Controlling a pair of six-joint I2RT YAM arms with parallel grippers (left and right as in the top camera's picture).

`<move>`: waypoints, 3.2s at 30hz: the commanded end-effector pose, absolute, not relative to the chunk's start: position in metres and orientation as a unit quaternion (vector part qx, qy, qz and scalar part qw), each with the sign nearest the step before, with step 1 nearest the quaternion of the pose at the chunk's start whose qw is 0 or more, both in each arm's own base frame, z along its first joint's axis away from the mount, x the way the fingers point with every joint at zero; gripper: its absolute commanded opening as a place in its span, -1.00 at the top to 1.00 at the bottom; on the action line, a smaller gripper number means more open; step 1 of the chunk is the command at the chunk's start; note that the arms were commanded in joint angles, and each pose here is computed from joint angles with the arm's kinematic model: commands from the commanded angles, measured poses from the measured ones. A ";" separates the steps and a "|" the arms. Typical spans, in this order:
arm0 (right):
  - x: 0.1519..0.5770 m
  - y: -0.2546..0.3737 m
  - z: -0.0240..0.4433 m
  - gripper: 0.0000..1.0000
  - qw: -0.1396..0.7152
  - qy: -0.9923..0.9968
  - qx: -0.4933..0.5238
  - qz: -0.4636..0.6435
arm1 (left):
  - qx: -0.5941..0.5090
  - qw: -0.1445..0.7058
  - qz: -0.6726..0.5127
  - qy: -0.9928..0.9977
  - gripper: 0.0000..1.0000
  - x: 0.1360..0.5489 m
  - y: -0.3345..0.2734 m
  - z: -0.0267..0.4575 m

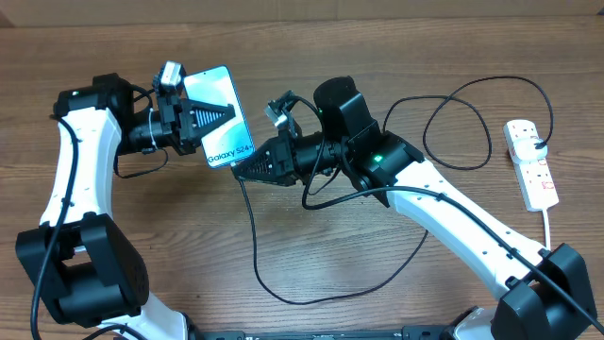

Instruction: Plug charger to phone and switch on socket

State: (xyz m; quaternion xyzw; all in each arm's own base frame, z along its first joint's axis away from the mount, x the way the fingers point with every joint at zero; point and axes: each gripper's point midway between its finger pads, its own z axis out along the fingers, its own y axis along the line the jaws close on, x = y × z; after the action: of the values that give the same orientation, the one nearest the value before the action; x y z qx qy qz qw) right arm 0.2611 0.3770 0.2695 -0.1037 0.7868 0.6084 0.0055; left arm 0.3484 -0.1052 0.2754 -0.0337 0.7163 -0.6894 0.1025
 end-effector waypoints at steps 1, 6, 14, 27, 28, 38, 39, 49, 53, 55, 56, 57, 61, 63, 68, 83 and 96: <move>0.310 0.369 0.273 0.92 0.113 0.805 -0.040 0.581 | -0.025 0.095 -0.701 0.707 0.91 0.342 -0.116 0.287; 0.315 0.368 0.272 0.92 0.125 0.807 -0.033 0.577 | -0.028 0.092 -0.701 0.706 0.92 0.341 -0.116 0.287; 0.312 0.369 0.270 0.92 0.122 0.808 -0.040 0.576 | -0.027 0.092 -0.701 0.707 0.91 0.341 -0.116 0.287; 0.308 0.369 0.267 0.92 0.119 0.810 -0.054 0.572 | -0.025 0.094 -0.700 0.708 0.92 0.341 -0.116 0.286; 0.309 0.369 0.269 0.92 0.121 0.808 -0.056 0.573 | -0.025 0.094 -0.700 0.708 0.92 0.341 -0.116 0.286; 0.330 0.366 0.274 0.92 0.170 0.807 -0.021 0.565 | -0.023 0.085 -0.692 0.717 0.92 0.339 -0.120 0.282; 0.333 0.365 0.273 0.92 0.176 0.809 -0.015 0.561 | -0.022 0.083 -0.691 0.718 0.92 0.338 -0.121 0.281; 0.357 0.359 0.283 0.92 0.226 0.799 0.034 0.556 | -0.015 0.067 -0.693 0.718 0.92 0.332 -0.132 0.281; 0.363 0.360 0.291 0.93 0.247 0.789 0.036 0.561 | -0.017 0.063 -0.693 0.718 0.91 0.332 -0.133 0.282; 0.365 0.361 0.291 0.92 0.259 0.789 0.043 0.555 | -0.022 0.058 -0.693 0.718 0.91 0.330 -0.133 0.282; 0.367 0.361 0.290 0.92 0.266 0.790 0.049 0.550 | -0.024 0.056 -0.694 0.718 0.92 0.330 -0.133 0.282; 0.369 0.361 0.289 0.92 0.275 0.791 0.056 0.544 | -0.024 0.054 -0.694 0.718 0.92 0.329 -0.134 0.282; 0.378 0.358 0.287 0.92 0.319 0.792 0.091 0.513 | -0.025 0.042 -0.695 0.718 0.92 0.326 -0.139 0.282; 0.379 0.358 0.287 0.92 0.325 0.792 0.093 0.509 | -0.023 0.041 -0.695 0.718 0.92 0.325 -0.141 0.282; 0.376 0.357 0.277 0.93 0.313 0.805 0.094 0.496 | -0.017 0.048 -0.694 0.718 0.92 0.326 -0.140 0.282; 0.315 0.356 0.214 0.93 0.203 0.878 -0.074 0.428 | 0.060 0.127 -0.653 0.744 0.91 0.349 -0.134 0.266; 0.284 0.254 0.127 0.93 0.133 0.978 -0.057 0.149 | -0.005 0.096 -0.354 0.930 0.92 0.373 -0.089 0.160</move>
State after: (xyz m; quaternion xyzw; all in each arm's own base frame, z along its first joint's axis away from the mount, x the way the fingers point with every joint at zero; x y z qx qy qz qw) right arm 0.2689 0.2726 0.1276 -0.0447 0.9727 0.2088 0.0905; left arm 0.3723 -0.1074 0.1814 0.0435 0.8788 -0.4614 0.1137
